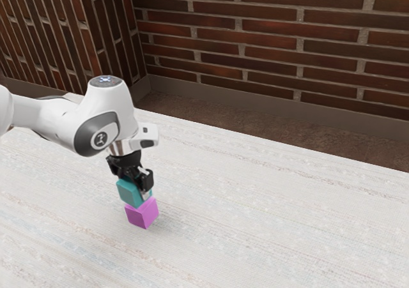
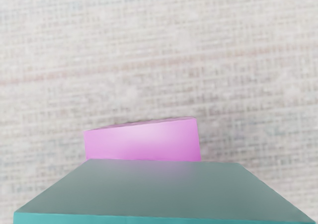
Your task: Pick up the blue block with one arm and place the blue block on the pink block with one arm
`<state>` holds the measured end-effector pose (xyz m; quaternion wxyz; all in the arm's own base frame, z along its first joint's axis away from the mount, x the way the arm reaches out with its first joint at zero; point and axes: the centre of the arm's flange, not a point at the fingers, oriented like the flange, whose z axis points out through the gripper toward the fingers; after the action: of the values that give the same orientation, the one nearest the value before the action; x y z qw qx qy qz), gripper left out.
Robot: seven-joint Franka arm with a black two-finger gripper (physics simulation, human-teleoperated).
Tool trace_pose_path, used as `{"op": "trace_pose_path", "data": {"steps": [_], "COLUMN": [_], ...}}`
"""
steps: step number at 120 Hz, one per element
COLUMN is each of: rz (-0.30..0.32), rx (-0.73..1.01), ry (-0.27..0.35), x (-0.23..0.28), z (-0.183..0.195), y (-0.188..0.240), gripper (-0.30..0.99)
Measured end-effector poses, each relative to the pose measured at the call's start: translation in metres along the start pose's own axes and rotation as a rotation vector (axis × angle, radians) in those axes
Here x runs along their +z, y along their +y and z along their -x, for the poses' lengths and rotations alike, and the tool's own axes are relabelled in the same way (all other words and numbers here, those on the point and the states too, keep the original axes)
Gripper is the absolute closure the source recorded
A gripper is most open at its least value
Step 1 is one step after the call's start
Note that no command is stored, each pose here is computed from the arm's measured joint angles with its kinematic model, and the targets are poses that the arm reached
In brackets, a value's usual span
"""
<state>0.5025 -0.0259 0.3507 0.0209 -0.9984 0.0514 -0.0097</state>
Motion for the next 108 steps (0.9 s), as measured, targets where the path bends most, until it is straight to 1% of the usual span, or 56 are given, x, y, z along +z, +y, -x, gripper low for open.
{"op": "trace_pose_path", "data": {"steps": [18,36,46,83,108], "rz": [0.002,0.004,0.004,0.004,0.002], "rx": [-0.038,-0.06,-0.069,-0.099,-0.11], "ry": [0.004,0.004,0.004,-0.029,-0.035], "x": [-0.001,-0.001,-0.001,0.015,0.019], "z": [-0.001,-0.001,-0.001,-0.001,-0.001], "y": [-0.003,0.003,0.007,0.013,0.015], "gripper": [0.28,0.26,0.28,0.27,0.28]}}
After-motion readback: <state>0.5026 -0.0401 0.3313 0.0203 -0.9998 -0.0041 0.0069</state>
